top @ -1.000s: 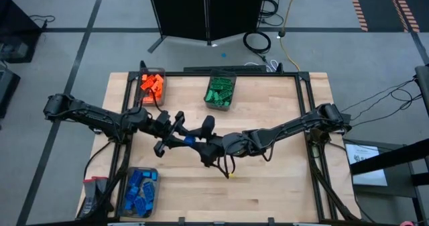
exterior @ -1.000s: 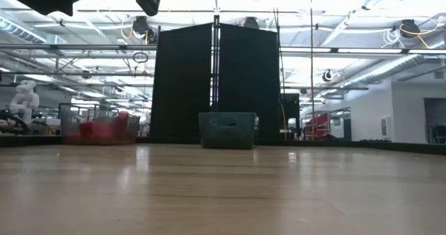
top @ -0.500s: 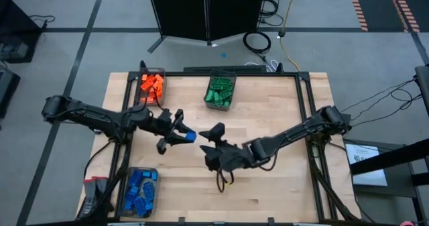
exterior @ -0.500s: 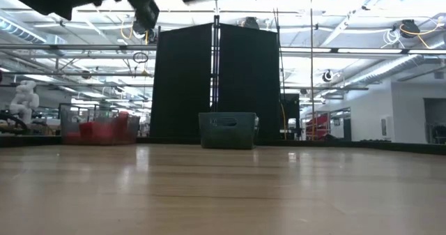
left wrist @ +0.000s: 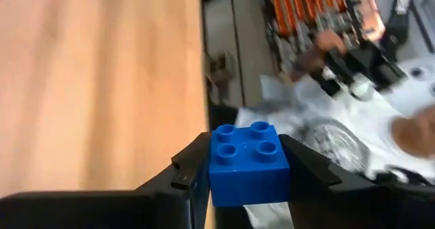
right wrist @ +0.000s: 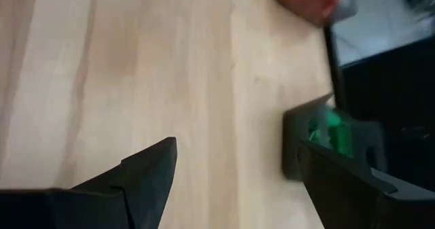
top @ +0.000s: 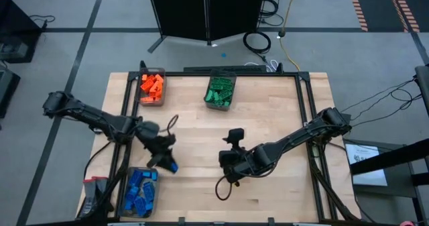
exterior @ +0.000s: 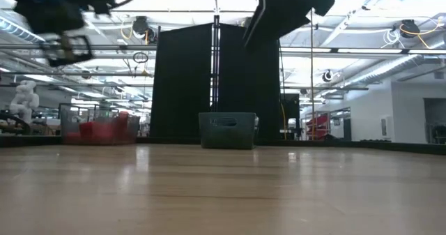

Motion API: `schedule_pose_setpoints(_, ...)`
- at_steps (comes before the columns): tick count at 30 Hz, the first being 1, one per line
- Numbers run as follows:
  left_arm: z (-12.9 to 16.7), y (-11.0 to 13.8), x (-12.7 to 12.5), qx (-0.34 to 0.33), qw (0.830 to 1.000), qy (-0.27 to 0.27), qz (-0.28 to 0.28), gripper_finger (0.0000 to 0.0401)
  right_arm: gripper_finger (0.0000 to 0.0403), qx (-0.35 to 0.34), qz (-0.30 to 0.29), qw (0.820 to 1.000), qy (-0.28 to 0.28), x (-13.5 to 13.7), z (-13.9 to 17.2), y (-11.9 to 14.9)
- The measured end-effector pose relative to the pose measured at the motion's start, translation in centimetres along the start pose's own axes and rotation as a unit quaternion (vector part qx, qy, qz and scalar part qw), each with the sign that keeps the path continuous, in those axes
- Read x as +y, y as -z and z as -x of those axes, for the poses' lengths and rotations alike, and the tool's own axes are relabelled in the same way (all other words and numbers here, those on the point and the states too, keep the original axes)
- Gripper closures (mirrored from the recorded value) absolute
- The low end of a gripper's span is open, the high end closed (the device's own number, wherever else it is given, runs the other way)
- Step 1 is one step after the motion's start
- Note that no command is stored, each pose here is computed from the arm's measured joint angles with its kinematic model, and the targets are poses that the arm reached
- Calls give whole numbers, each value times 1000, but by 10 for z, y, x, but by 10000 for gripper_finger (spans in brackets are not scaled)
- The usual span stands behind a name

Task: Sort blocks
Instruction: Put the blue game piece into the bottom left black transparent bin

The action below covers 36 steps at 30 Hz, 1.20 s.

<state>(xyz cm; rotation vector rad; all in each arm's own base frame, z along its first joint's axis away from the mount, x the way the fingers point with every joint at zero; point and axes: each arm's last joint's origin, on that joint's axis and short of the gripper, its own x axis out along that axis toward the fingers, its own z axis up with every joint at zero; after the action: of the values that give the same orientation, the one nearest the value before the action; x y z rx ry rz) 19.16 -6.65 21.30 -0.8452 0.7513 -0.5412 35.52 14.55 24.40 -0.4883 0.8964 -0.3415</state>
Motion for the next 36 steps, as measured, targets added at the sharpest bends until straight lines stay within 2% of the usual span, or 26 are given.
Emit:
schedule_pose_setpoints(2,-6,10,-7,25,1000,8,10,265,108,9,-13,1000,-10,0,0,2)
schedule_pose_setpoints(4,-11,23,-12,49,999,-7,17,265,108,13,-21,1000,-20,1,0,2)
schedule_pose_setpoints(11,-18,72,-17,111,983,-136,46,265,108,21,-20,999,-40,3,-2,5)
schedule_pose_setpoints(15,-18,91,-23,111,977,-169,59,265,108,26,-32,998,-52,1,-5,5)
schedule_pose_setpoints(18,-17,93,-34,100,976,-186,45,265,108,28,-41,997,-53,0,-6,5)
schedule_pose_setpoints(21,-12,84,-50,94,973,-208,20,265,108,30,-49,997,-51,-2,-8,4)
schedule_pose_setpoints(28,13,71,-88,108,954,-279,-12,265,108,31,-51,997,-50,-4,-9,4)
schedule_pose_setpoints(33,11,85,-86,126,941,-314,14,265,108,32,-57,997,-51,-4,-9,4)
schedule_pose_setpoints(36,5,96,-82,156,927,-341,31,265,108,32,-55,997,-51,-4,-9,4)
